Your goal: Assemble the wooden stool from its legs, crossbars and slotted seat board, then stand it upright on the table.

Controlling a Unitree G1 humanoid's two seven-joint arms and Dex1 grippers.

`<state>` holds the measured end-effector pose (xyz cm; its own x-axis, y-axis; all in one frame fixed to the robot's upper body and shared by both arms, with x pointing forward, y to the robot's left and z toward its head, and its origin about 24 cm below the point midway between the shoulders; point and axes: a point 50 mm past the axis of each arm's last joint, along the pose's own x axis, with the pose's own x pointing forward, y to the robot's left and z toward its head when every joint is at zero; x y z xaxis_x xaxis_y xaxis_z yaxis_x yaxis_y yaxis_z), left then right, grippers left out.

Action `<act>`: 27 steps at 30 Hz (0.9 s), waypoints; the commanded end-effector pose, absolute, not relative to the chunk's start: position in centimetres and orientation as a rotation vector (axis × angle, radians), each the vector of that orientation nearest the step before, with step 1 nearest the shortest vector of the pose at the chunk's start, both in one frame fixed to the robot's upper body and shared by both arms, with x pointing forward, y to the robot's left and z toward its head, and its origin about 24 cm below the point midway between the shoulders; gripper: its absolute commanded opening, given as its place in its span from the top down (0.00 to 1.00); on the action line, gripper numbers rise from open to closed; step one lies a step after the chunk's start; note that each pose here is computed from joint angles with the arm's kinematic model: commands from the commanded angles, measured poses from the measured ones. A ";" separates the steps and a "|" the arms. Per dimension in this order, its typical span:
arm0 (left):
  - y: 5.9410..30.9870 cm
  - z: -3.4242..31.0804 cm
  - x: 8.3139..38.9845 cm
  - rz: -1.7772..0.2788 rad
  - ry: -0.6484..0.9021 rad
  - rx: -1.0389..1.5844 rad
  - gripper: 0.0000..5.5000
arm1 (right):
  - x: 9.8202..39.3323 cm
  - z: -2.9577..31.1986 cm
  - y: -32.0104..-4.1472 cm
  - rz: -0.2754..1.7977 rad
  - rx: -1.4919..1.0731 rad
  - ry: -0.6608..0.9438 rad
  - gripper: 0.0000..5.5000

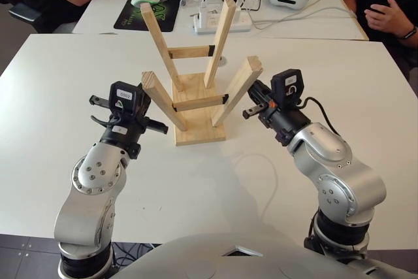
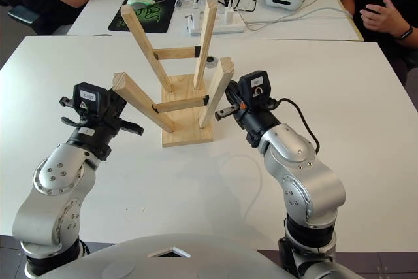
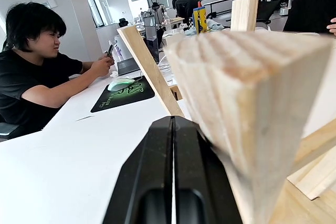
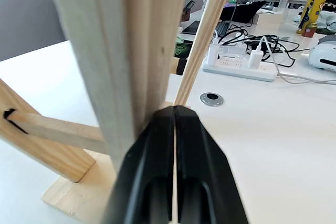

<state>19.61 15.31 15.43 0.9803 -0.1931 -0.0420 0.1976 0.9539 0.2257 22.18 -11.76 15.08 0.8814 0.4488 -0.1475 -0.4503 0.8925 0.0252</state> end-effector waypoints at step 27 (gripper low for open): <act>16.6 14.5 20.5 -0.122 0.062 0.259 1.00 | 25.3 14.9 -17.0 0.215 -0.135 0.150 0.99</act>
